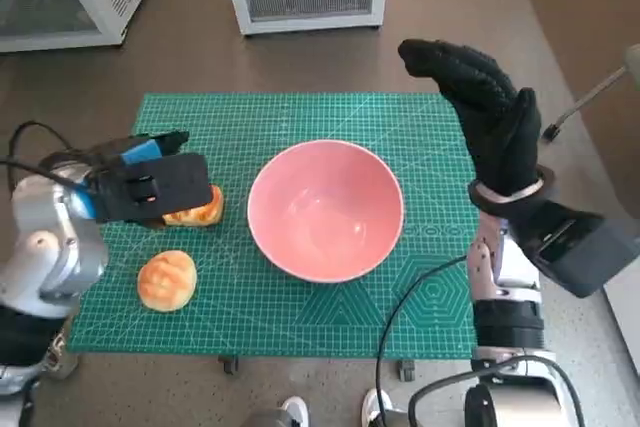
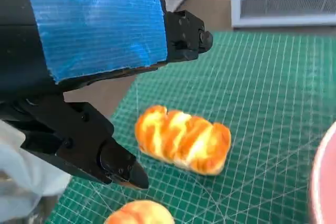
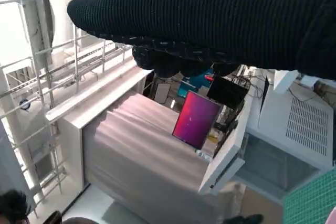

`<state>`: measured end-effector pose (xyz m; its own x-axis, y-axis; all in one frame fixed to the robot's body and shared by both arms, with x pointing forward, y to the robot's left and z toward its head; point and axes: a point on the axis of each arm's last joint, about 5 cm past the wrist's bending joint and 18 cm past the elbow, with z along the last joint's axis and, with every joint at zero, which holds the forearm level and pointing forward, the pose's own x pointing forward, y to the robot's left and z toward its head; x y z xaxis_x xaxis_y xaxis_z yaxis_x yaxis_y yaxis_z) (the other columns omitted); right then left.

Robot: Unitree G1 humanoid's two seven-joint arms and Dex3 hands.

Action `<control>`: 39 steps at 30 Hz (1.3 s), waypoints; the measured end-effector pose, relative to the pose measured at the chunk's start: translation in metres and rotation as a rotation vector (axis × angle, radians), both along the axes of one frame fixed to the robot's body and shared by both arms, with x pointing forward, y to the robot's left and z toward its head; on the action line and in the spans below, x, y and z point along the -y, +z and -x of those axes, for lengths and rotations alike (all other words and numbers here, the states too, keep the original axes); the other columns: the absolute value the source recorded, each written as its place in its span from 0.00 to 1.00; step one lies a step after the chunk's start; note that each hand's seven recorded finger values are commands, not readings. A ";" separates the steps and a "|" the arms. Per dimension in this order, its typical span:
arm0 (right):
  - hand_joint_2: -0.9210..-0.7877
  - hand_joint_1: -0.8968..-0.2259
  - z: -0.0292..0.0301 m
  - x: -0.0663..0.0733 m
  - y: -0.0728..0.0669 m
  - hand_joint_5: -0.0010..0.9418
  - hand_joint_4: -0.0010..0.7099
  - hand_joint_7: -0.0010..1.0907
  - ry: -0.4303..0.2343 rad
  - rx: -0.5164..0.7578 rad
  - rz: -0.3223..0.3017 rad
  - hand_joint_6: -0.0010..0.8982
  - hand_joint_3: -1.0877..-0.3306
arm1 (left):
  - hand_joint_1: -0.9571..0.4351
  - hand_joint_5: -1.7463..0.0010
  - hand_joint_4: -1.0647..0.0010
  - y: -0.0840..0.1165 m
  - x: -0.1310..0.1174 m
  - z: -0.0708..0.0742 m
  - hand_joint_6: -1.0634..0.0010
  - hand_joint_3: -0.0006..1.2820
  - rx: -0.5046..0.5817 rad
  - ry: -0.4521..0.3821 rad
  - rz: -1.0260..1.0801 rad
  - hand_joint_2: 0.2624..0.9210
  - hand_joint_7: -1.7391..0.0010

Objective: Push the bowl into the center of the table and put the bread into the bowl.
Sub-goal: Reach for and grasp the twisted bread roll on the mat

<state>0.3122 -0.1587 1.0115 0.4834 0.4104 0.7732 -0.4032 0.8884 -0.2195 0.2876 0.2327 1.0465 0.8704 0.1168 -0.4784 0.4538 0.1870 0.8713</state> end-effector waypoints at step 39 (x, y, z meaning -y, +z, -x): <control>0.00 0.25 0.0017 0.002 -0.001 0.00 0.29 0.43 -0.004 -0.005 -0.007 0.07 0.34 | 0.61 0.98 0.86 -0.057 0.002 -0.027 0.75 0.02 -0.132 -0.026 -0.140 0.69 0.98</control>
<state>0.3106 -0.1603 1.0108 0.4889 0.4030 0.7737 -0.4009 0.8915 -0.2111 0.3144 0.2309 0.9894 0.8044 0.1690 -0.5696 0.5693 0.0546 0.8203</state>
